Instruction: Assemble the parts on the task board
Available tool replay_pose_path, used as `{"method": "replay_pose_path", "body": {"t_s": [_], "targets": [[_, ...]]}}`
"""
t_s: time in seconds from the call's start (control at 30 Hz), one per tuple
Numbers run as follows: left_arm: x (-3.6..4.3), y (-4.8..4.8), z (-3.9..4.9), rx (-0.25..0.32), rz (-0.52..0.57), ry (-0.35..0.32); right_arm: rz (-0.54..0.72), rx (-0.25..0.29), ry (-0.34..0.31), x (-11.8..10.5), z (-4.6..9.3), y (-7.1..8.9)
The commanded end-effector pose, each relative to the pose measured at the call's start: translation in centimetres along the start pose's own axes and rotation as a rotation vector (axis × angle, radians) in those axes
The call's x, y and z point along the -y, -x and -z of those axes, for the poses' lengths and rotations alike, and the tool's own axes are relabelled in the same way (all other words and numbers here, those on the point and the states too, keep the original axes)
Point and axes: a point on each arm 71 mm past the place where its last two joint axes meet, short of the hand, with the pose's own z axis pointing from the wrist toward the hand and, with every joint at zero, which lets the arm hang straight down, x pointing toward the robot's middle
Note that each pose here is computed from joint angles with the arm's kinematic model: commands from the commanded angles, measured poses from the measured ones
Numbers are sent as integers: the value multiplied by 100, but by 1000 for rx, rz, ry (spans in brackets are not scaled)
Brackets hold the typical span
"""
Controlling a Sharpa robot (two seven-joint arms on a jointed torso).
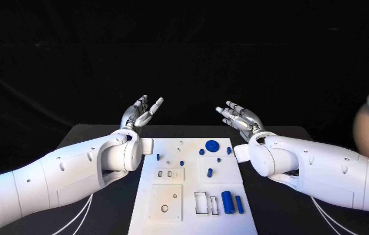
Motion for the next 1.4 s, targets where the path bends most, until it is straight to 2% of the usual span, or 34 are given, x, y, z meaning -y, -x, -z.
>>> {"method": "replay_pose_path", "body": {"t_s": [0.03,0.23,0.27,0.5,0.8,1.03,1.27,1.4], "targets": [[15,-54,-5,-57,26,-4,17,-192,-45,15,-20,-105],[15,-54,-5,-57,26,-4,33,-231,-60,13,-39,-100],[76,32,63,-96,35,-16,312,-169,120,-157,-120,22],[140,44,121,-135,39,-32,546,-186,204,-326,-159,73],[293,72,240,-219,33,-52,869,-236,220,-455,-152,87],[395,31,366,-283,54,-42,1126,-301,223,-497,-118,-10],[461,-47,492,-327,93,-26,1301,-344,231,-503,-103,-135],[487,-70,540,-341,104,-24,1348,-352,233,-492,-123,-191]]}}
